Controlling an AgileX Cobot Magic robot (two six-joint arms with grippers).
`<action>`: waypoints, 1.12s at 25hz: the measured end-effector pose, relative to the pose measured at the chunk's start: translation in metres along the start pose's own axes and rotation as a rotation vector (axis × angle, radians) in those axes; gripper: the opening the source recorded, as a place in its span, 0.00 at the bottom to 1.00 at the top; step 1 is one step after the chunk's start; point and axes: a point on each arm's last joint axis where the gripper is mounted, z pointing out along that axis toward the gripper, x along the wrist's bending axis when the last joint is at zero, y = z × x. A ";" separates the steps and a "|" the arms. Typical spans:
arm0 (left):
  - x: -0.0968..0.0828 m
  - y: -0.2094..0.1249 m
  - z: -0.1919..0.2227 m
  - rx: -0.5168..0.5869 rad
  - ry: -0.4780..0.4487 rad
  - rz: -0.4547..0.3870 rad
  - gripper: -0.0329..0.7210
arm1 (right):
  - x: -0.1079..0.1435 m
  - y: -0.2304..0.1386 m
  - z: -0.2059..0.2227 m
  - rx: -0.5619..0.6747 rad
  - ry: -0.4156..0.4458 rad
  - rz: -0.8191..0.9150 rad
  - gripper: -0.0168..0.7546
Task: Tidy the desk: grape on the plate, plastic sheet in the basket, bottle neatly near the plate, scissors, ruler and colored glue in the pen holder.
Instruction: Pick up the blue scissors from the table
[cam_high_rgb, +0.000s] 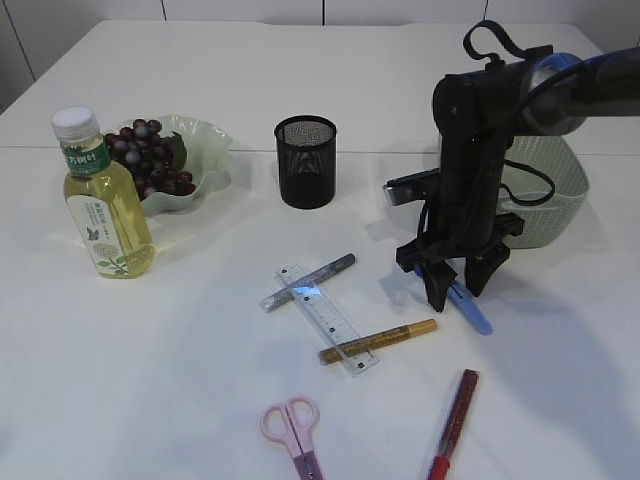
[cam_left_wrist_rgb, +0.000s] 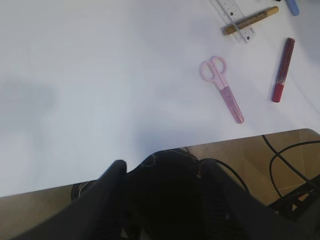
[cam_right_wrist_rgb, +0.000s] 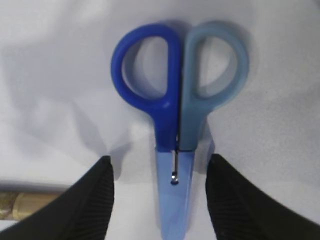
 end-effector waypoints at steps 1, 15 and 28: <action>0.000 0.000 0.000 0.000 0.000 0.000 0.51 | 0.000 0.000 0.000 0.000 0.000 -0.002 0.61; 0.000 0.000 0.000 0.000 0.000 0.000 0.51 | 0.000 0.000 0.002 0.003 0.000 -0.023 0.61; 0.000 0.000 0.000 0.000 0.000 0.000 0.51 | 0.000 0.002 0.003 0.002 0.000 -0.025 0.61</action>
